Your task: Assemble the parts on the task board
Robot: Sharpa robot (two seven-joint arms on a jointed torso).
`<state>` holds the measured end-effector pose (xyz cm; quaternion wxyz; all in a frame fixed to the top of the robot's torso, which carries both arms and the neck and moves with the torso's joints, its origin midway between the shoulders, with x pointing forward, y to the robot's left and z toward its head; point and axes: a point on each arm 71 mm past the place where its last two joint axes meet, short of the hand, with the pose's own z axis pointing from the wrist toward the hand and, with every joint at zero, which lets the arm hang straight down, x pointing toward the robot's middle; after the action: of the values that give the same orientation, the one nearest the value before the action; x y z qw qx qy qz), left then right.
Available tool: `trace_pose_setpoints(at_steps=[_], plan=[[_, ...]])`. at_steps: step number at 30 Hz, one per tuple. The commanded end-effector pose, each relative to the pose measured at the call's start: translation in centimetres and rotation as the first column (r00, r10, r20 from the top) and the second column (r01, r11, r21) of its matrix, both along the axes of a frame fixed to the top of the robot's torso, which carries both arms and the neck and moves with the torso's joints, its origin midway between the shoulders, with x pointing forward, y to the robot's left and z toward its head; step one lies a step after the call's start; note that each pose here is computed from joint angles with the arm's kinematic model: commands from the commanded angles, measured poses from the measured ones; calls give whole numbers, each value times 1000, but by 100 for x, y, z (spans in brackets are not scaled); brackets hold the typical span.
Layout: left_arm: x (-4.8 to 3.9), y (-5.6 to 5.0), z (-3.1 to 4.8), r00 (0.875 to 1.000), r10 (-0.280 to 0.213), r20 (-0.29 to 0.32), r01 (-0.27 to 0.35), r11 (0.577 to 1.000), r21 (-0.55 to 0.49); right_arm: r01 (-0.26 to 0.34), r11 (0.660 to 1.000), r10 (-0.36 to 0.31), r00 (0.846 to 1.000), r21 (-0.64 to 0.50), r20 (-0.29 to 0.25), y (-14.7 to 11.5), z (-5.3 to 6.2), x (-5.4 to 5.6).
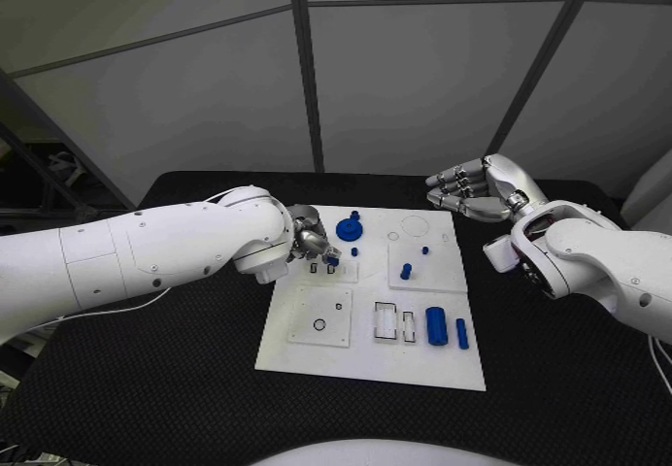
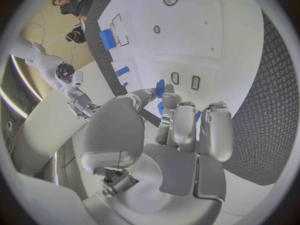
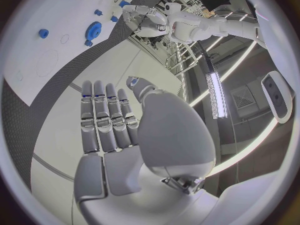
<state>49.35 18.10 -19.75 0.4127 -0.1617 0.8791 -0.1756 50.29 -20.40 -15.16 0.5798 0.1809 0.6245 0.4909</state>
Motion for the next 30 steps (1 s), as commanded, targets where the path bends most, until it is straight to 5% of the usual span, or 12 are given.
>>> trace_pose_setpoints(at_steps=[1,30], plan=[[16,3,23,997,15,74,-17,1000,24,-2,1000,2,1000,3,3,5,14,4],[1,-30,-86,998,-58,30,53,988,143,-14,1000,14,1000,3,-1,26,10,3]])
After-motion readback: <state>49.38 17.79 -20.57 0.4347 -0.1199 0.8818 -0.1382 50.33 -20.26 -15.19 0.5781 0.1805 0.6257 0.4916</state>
